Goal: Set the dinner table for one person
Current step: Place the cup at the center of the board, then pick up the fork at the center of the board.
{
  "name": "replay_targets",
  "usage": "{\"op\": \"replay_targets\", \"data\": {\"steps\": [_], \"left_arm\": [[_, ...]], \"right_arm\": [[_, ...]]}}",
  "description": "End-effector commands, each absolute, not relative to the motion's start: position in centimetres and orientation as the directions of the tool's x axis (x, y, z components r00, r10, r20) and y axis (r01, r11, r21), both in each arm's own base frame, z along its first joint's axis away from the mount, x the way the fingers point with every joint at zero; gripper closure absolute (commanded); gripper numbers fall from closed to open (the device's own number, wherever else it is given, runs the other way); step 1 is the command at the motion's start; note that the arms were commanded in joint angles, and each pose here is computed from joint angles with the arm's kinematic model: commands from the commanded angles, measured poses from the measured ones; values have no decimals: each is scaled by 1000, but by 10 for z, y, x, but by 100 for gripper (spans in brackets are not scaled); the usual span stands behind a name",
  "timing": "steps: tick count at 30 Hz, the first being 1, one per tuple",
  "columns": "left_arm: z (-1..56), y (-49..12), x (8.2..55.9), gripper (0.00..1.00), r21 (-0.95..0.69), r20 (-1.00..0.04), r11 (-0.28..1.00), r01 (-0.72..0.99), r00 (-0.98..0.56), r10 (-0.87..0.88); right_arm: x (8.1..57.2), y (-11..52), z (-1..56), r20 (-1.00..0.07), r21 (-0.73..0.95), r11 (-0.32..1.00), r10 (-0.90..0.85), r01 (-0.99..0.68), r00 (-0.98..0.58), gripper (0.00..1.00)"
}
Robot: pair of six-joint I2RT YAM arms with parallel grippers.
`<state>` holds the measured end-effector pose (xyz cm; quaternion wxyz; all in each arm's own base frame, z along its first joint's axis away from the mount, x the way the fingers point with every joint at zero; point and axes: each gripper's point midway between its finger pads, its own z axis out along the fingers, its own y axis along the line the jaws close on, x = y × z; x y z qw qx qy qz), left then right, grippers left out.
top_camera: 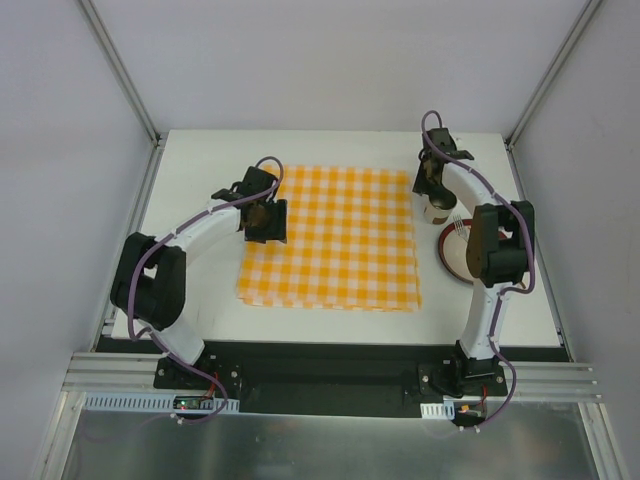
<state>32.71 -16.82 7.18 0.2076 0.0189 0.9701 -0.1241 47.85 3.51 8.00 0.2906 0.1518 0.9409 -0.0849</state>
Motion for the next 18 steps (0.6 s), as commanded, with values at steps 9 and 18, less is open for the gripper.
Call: {"op": "replay_targets", "data": {"steps": [9,18], "left_arm": [[102,-166,327,43,-258,-476,960,112,-879,-26],[113,-164,322,42,-271,-497,956,116,-867,-35]], "right_arm": [[436,-9,176,-708,-101,886,256,453,-658,36],[376,-21,126,-634,-88,856,346,509,-691,37]]}}
